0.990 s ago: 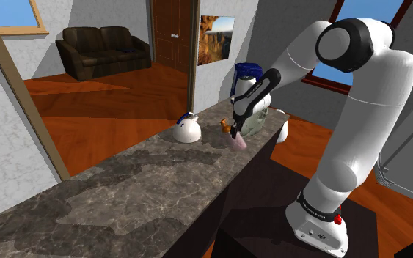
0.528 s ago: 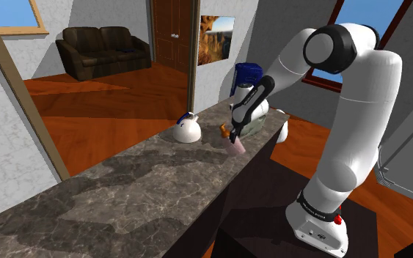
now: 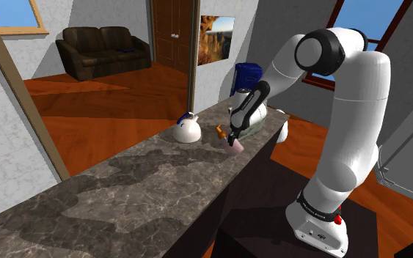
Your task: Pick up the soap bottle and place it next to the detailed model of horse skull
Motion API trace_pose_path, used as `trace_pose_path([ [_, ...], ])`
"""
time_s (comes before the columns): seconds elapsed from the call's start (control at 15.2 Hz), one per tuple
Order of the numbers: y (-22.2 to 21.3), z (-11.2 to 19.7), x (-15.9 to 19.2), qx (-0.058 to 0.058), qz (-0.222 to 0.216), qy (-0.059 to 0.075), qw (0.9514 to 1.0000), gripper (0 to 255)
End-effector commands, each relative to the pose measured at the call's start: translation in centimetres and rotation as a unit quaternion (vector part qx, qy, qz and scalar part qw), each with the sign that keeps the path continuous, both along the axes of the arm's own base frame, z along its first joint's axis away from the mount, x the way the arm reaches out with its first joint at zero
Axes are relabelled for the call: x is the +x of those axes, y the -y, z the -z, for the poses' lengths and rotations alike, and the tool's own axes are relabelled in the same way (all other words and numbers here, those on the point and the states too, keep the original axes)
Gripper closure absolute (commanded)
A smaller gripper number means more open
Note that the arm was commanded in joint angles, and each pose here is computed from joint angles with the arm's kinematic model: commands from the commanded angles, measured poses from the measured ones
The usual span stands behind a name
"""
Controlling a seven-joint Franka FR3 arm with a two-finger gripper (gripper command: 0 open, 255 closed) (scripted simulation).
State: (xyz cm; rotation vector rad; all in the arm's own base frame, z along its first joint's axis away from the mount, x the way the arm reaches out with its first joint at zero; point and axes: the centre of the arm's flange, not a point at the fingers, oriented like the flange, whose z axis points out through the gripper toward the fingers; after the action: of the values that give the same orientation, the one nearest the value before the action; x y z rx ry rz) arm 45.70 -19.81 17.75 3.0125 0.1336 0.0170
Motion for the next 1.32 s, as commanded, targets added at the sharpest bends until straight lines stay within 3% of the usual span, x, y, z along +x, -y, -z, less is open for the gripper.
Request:
trace_pose_path([
  [0.0, 0.0, 0.7, -0.3, 0.002, 0.001, -0.008, 1.0000, 255],
  [0.26, 0.0, 0.7, -0.3, 0.002, 0.001, -0.008, 1.0000, 255],
  [0.33, 0.0, 0.7, -0.2, 0.002, 0.001, -0.008, 1.0000, 0],
  [0.66, 0.0, 0.7, -0.3, 0.002, 0.001, -0.008, 1.0000, 0],
  [0.92, -0.6, -4.3, -0.3, 0.002, 0.001, -0.008, 1.0000, 0],
  [1.25, -0.6, -4.3, -0.3, 0.002, 0.001, -0.008, 1.0000, 0],
])
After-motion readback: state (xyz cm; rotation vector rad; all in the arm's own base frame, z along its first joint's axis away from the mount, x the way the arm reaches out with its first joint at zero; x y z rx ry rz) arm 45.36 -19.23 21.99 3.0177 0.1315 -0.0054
